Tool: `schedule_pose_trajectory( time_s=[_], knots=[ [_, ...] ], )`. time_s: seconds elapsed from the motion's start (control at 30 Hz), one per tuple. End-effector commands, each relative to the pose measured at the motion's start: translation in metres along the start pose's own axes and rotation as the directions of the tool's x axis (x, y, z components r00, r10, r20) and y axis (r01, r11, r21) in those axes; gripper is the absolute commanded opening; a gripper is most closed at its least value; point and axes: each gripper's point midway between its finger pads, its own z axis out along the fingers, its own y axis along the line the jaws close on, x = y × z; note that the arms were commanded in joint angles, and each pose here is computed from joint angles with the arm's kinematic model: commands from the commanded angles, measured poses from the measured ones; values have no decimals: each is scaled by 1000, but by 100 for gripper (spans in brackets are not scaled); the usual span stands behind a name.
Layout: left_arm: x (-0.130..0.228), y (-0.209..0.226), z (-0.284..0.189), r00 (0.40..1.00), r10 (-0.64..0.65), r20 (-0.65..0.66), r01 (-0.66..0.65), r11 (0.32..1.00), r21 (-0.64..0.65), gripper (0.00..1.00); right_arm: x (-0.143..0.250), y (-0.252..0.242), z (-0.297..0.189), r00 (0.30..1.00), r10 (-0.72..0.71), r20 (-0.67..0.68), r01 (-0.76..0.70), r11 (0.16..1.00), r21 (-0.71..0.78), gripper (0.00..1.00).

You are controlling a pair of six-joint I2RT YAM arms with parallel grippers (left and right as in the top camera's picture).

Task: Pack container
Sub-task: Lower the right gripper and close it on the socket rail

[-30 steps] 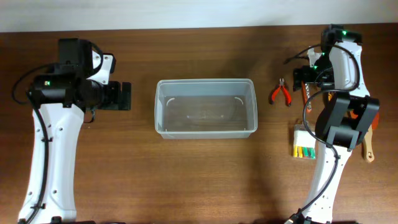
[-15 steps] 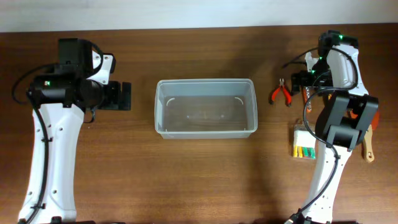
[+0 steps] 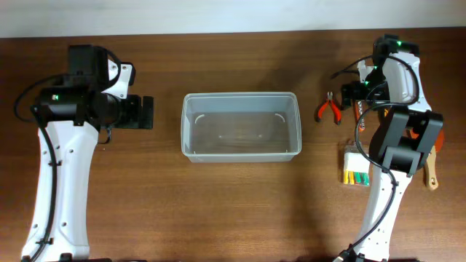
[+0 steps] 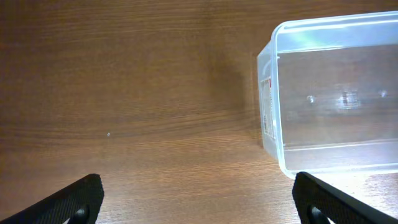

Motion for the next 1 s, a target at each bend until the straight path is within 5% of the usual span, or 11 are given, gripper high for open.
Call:
schedule_pose_trajectory(
  time_s=[0.0,0.13,0.27,0.33,0.6,0.97],
  knots=[
    [-5,2,-4,1000,0,16,0,1000,-6,99,2,2,12,1000,-1,-25,1,1000,2,95],
    [-5,2,-4,1000,0,16,0,1000,-6,99,2,2,12,1000,0,-22,1,1000,3,75],
    [-5,2,-4,1000,0,16,0,1000,-6,99,2,2,12,1000,0,-22,1,1000,3,69],
    [-5,2,-4,1000,0,16,0,1000,-6,99,2,2,12,1000,0,-22,1,1000,3,56],
    [-5,2,-4,1000,0,16,0,1000,-6,99,2,2,12,1000,0,-22,0,1000,3,33],
    [-5,2,-4,1000,0,16,0,1000,-6,99,2,2,12,1000,3,-24,-3,1000,3,17]
  ],
)
